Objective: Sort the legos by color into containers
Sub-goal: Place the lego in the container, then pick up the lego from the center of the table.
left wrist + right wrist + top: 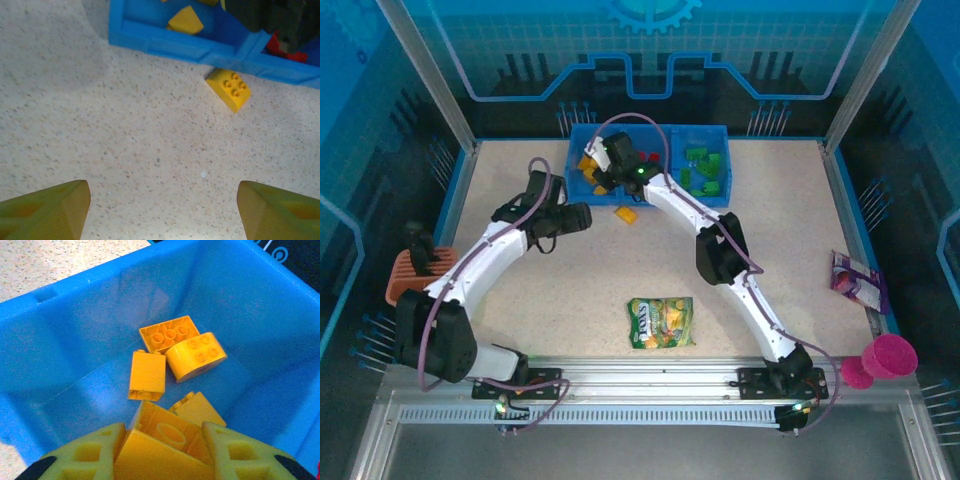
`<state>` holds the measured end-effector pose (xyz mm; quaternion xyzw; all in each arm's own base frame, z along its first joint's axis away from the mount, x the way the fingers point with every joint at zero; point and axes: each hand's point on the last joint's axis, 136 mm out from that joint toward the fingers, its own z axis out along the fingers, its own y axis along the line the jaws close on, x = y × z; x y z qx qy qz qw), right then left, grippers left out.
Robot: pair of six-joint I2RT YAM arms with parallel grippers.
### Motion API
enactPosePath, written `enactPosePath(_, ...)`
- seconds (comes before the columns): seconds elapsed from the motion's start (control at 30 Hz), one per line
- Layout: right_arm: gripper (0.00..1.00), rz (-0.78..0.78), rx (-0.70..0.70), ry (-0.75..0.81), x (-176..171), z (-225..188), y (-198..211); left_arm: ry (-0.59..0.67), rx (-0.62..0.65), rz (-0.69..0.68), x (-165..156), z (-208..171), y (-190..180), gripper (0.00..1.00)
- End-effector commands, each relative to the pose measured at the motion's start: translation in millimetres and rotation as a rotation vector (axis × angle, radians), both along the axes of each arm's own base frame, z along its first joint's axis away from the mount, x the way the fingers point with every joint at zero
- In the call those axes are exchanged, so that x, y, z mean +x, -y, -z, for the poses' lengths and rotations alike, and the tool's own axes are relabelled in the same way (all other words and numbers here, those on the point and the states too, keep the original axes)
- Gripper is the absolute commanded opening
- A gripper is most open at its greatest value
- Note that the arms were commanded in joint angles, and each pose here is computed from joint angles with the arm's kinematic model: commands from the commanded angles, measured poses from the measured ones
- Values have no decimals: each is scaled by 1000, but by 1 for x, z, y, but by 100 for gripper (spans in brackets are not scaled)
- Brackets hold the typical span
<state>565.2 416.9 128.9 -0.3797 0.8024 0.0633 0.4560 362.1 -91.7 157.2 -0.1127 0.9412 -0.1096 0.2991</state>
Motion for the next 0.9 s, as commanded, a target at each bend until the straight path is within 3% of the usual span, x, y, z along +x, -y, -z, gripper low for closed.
enactPosePath(0.0,37,-19,-12,114,13,-13,-10,-47,-46,-27,-7,20,18,78)
enactPosePath(0.23,52,-26,12,132,13,-31,-6,-66,-61,-52,-3,42,42,79)
enactPosePath(0.43,63,-71,73,164,-1,-76,-4,-50,-52,-99,20,53,58,80)
enactPosePath(0.63,66,-95,114,199,-20,-121,11,-15,-60,-189,48,62,80,80)
enactPosePath(0.7,66,-89,134,210,-29,-144,28,-13,-77,-206,57,66,91,81)
enactPosePath(0.87,67,-15,166,177,-32,-157,80,-14,-46,-223,75,77,109,81)
